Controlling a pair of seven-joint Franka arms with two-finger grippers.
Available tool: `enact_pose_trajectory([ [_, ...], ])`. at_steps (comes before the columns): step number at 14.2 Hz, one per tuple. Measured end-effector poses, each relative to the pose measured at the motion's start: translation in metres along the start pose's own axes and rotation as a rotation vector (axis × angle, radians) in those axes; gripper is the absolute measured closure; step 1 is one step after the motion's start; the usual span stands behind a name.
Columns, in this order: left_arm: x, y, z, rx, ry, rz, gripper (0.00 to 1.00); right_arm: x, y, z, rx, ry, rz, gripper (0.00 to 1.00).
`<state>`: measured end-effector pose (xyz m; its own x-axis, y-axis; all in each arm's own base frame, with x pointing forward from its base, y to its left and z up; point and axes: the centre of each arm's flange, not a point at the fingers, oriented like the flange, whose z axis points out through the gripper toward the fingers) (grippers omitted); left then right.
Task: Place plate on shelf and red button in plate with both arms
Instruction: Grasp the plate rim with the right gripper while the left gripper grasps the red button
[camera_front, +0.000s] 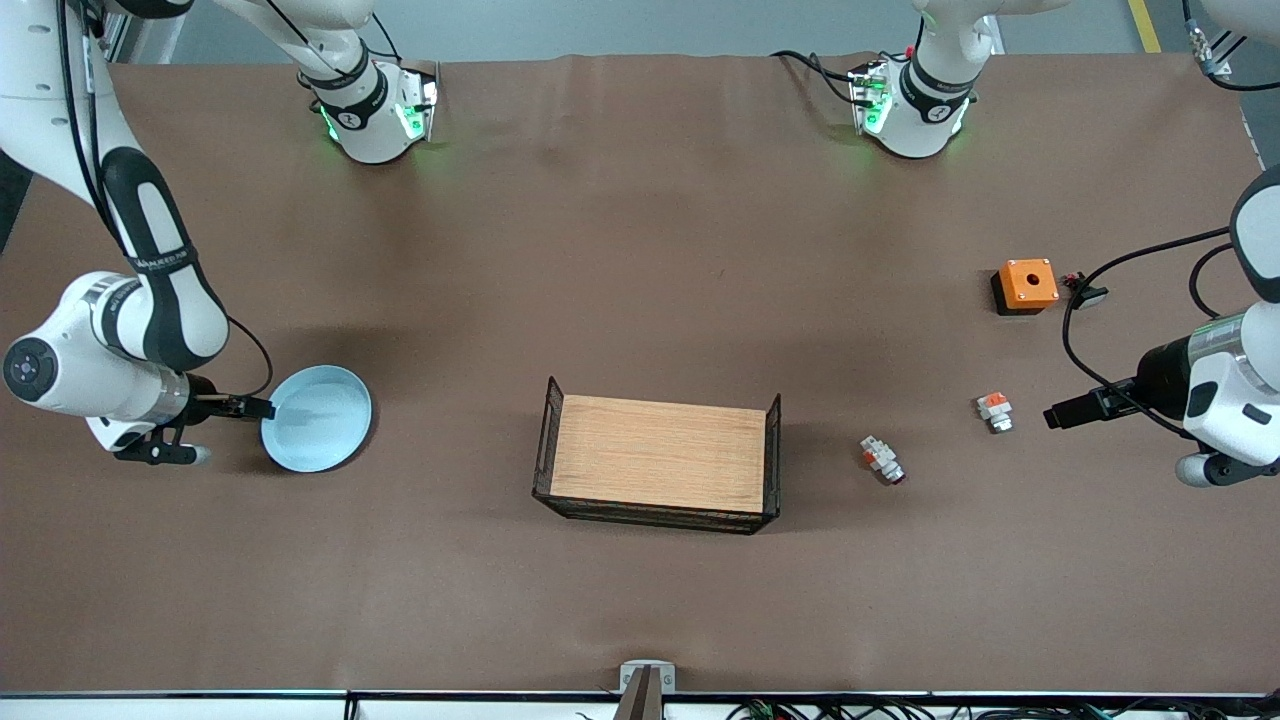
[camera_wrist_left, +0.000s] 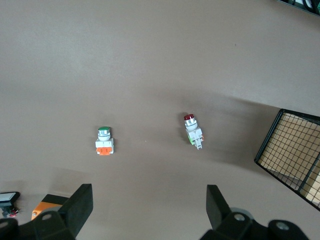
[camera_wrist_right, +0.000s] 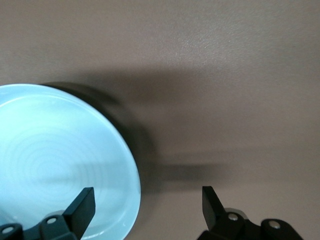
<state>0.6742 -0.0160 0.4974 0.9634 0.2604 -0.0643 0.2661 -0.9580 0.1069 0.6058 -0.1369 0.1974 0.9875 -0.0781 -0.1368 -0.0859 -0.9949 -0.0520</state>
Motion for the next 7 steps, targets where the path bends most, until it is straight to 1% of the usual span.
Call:
enact_pose_trajectory([
  [1,0.001,0.0,0.002,0.0,0.001,-0.003,0.0,0.002,0.0,0.007,0.001,-0.007,0.0,0.07],
  [2,0.003,0.001,0.005,-0.001,0.004,-0.013,0.0,0.003,0.001,0.011,0.001,-0.012,0.001,0.13],
  [3,0.004,0.002,0.008,-0.001,0.005,-0.028,0.0,0.003,0.001,0.013,0.002,-0.014,0.001,0.26],
  [4,0.006,0.004,0.012,-0.002,0.007,-0.051,0.0,0.003,0.001,0.014,0.002,-0.016,0.001,0.34],
  [5,0.008,0.008,0.018,-0.003,0.01,-0.072,0.0,0.003,0.001,0.015,0.002,-0.019,0.001,0.34],
  [6,0.01,0.011,0.025,-0.004,0.01,-0.093,0.0,0.002,0.001,0.016,0.003,-0.021,0.001,0.39],
  [7,0.012,0.014,0.033,-0.002,0.006,-0.115,0.0,0.002,0.001,0.018,0.003,-0.023,0.001,0.48],
])
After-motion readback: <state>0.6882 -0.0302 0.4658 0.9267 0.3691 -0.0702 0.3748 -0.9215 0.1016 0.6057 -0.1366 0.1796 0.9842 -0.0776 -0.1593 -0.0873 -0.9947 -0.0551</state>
